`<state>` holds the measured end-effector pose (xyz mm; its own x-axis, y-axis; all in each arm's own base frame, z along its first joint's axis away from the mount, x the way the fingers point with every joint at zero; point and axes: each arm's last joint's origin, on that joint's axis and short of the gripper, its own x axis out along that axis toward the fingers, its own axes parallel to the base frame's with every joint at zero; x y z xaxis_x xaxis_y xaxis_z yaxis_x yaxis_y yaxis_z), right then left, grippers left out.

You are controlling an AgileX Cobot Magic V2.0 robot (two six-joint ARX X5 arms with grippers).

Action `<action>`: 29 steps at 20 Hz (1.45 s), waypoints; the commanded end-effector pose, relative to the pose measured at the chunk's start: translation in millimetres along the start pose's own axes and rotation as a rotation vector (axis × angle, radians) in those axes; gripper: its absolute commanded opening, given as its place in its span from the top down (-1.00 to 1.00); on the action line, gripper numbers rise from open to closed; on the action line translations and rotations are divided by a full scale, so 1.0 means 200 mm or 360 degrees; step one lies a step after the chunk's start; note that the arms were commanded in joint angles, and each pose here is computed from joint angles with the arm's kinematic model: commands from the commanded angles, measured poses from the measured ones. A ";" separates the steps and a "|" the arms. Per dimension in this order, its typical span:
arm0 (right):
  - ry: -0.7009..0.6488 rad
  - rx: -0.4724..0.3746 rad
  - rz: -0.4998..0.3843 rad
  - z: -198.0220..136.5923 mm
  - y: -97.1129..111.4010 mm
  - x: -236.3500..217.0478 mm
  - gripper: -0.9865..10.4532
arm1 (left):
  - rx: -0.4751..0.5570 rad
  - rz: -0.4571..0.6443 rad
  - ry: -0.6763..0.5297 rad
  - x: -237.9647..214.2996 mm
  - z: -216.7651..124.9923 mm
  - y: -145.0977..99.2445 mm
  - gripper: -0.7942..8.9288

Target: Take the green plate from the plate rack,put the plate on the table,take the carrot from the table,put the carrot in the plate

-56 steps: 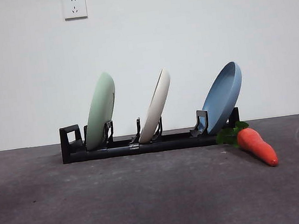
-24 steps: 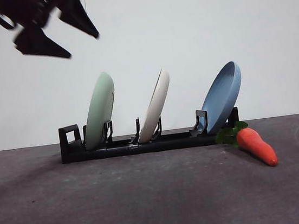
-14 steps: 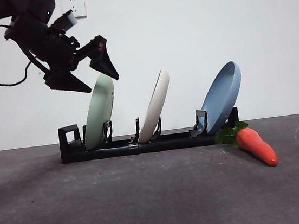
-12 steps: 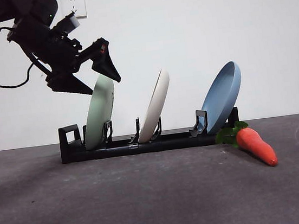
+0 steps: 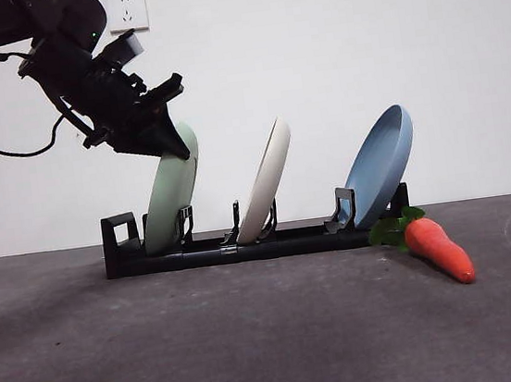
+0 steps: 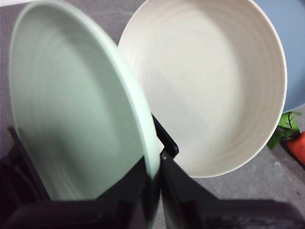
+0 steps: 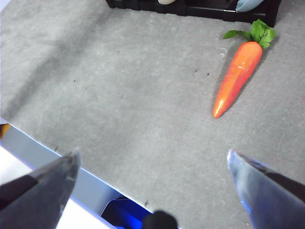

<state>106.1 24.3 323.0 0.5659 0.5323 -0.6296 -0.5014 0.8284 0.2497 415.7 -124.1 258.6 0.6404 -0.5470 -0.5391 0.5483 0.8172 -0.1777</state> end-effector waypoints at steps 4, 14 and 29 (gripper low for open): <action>-0.0002 -0.0011 -0.0002 0.00 0.00 0.00 -0.32 | -0.0068 -0.0057 -0.0016 0.00 0.01 -0.01 0.85; -0.0002 -0.0016 -0.0001 0.00 0.00 0.00 -0.32 | -0.0021 -0.0066 -0.0260 -0.44 0.22 -0.18 0.85; -0.0003 -0.0012 0.0005 0.00 0.00 0.00 -0.32 | 0.1191 0.0337 0.0456 -0.65 -0.22 -1.06 0.85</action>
<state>105.9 24.3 322.7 0.5627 0.5327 -0.6322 -0.5009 0.8281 0.2519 192.1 -217.3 334.7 0.6636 -0.2638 -0.7000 0.7083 0.5228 0.4743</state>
